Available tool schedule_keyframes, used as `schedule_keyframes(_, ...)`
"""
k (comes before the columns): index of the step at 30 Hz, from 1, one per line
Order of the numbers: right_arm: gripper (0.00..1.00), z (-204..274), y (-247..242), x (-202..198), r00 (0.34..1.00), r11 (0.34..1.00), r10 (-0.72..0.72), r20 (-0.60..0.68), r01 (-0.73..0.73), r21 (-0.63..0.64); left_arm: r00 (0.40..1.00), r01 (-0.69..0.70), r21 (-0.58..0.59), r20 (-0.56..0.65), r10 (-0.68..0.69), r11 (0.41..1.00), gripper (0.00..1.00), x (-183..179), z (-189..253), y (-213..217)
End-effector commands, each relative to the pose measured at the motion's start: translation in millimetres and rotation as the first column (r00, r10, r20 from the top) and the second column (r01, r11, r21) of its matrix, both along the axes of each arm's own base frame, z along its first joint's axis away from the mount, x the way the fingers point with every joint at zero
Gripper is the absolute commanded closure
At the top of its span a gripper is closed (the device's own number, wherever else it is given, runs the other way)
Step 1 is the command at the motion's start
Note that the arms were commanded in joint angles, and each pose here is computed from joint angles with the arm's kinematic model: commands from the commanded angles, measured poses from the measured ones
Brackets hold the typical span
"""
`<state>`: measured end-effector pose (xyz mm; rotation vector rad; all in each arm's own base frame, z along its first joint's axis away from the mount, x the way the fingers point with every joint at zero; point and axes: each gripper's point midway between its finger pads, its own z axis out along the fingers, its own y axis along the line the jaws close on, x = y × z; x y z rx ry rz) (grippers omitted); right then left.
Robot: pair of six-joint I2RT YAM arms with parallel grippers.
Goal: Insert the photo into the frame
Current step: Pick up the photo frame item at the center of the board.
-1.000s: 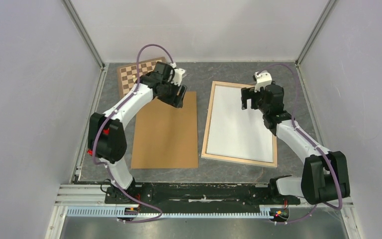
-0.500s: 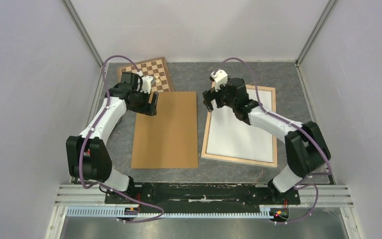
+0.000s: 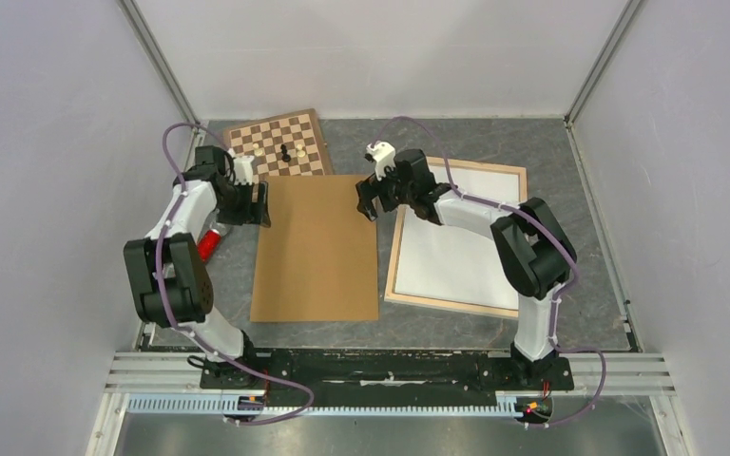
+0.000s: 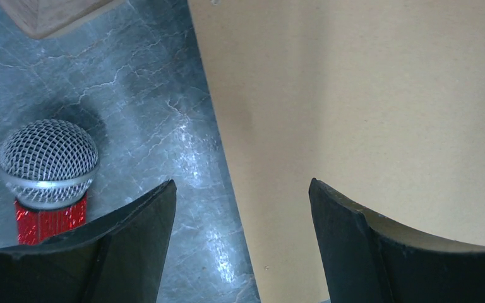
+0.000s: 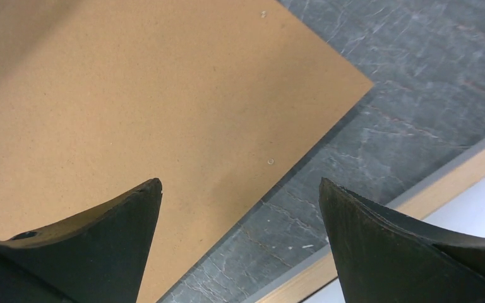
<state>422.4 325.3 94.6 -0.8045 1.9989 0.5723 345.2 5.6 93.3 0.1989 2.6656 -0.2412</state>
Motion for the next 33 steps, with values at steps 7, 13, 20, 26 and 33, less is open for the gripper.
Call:
schedule_keyframes(7,0.03,-20.7,20.2,0.2,0.999,1.0,0.025,-0.046,-0.025,0.011,0.995,0.051,-0.271,-0.069,-0.072,0.961,0.16,20.9,-27.8,0.2)
schedule_keyframes(13,0.04,-39.4,18.5,-6.4,0.996,1.0,0.023,-0.088,-0.023,0.003,0.99,0.063,-0.308,-0.101,-0.098,0.949,0.15,24.2,-45.7,-3.4)
schedule_keyframes(20,0.04,-51.0,18.2,-13.9,0.992,1.0,0.026,-0.125,-0.025,0.01,0.983,0.081,-0.356,-0.128,-0.134,0.931,0.15,22.0,-65.2,-9.9)
schedule_keyframes(26,0.05,-62.9,18.0,-22.6,0.985,0.999,0.03,-0.17,-0.027,0.024,0.976,0.107,-0.428,-0.125,-0.177,0.897,0.14,17.0,-73.3,-21.8)
schedule_keyframes(33,0.05,-76.7,18.1,-29.5,0.978,0.999,0.036,-0.204,-0.03,0.028,0.971,0.124,-0.511,-0.112,-0.209,0.851,0.14,13.0,-76.3,-35.1)
